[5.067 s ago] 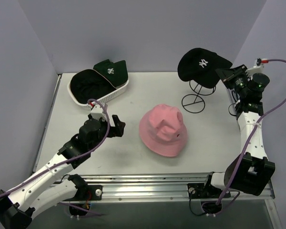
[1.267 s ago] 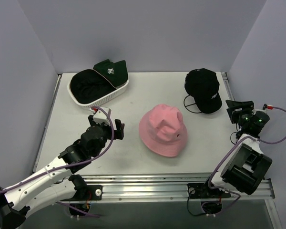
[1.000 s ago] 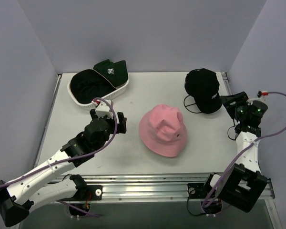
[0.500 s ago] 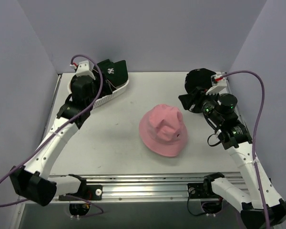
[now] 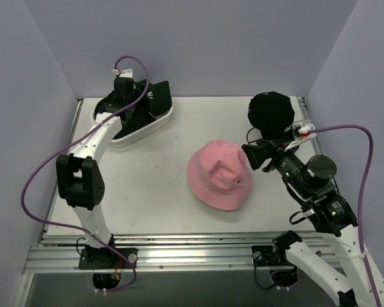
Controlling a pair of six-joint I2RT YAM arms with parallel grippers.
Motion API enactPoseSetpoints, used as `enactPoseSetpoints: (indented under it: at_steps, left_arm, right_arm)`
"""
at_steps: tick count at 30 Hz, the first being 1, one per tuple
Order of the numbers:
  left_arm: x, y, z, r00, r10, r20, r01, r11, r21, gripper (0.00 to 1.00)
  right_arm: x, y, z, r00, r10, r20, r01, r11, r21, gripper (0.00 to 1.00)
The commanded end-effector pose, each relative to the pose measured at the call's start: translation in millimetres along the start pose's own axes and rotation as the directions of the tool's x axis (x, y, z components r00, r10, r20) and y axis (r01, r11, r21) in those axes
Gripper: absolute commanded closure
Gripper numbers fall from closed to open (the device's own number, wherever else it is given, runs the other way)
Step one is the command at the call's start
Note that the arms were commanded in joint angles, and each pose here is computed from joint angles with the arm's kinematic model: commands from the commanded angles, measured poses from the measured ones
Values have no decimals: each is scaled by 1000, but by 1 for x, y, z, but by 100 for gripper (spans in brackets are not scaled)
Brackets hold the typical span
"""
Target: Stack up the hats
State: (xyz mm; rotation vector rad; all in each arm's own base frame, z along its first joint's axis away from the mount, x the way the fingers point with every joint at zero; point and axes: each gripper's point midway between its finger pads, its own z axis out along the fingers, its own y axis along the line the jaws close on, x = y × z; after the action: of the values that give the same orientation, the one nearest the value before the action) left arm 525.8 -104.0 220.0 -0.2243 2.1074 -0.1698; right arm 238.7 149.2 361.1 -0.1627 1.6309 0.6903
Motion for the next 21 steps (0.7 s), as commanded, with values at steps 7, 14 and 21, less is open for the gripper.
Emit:
enactPoseSetpoints:
  at_steps: [7, 14, 21]
  left_arm:
    - [-10, -10, 57, 998, 66, 1, -66, 998, 14, 23]
    - [-10, -15, 93, 997, 78, -3, -78, 997, 16, 29]
    - [17, -11, 118, 997, 54, -46, -54, 999, 1, 31]
  right_arm:
    - [-30, 15, -39, 985, -1, 170, 11, 998, -58, 46]
    - [-23, 15, -36, 989, -6, 145, 15, 998, -61, 46]
    - [-20, 11, -34, 991, -10, 137, 17, 999, -48, 46]
